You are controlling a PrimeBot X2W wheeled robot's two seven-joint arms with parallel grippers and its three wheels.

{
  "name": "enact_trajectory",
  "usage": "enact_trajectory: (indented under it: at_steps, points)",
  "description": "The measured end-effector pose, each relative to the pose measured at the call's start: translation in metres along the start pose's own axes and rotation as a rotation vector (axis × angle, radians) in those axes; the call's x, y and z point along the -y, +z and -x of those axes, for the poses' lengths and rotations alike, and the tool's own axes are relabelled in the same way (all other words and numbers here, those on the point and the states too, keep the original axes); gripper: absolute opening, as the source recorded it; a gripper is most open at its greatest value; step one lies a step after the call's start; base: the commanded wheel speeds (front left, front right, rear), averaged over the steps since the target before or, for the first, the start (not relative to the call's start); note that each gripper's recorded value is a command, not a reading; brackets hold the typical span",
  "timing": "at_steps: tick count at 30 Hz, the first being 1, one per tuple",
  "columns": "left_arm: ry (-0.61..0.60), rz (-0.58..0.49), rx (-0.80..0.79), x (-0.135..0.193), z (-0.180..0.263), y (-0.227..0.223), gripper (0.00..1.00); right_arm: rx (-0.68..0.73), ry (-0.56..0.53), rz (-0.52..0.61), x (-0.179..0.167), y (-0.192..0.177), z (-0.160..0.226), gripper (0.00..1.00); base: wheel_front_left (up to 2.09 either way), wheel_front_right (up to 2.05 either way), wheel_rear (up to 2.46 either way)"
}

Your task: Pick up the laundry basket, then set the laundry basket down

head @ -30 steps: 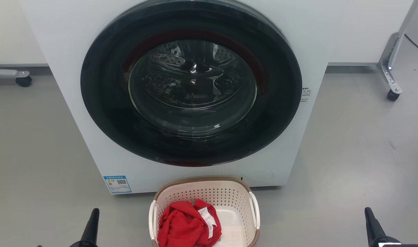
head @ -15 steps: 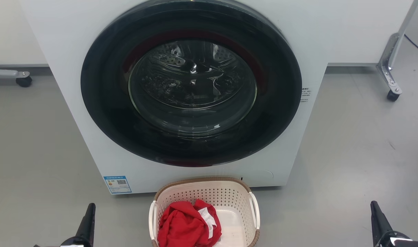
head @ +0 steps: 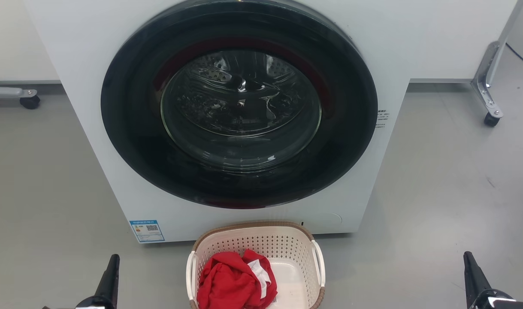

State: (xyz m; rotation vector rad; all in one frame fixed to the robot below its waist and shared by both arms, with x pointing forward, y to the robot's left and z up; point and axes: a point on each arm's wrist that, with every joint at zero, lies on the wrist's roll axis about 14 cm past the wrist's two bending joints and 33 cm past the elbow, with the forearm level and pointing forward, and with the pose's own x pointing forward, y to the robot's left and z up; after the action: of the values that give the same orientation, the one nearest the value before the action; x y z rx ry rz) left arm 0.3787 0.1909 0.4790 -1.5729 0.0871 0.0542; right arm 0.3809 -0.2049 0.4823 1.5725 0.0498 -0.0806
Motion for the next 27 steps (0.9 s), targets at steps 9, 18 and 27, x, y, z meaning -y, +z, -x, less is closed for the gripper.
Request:
enact_trajectory:
  at_steps: [9,18,27]
  points:
    - [0.0,0.0,0.0,-0.0001,0.0,-0.0001,0.0,0.0,0.0,0.0,0.0,0.0,0.0,0.0,0.0,0.0,0.0]
    - [0.001,0.0,0.0,-0.0003,0.0,0.0,0.0,0.0,0.0,0.0,0.0,-0.0001,0.0,0.0,0.0,0.0,0.0]
    - [0.001,0.001,0.0,-0.0004,0.0,0.0,0.0,0.0,0.0,0.0,0.0,-0.0001,0.0,0.0,0.0,0.0,0.0]
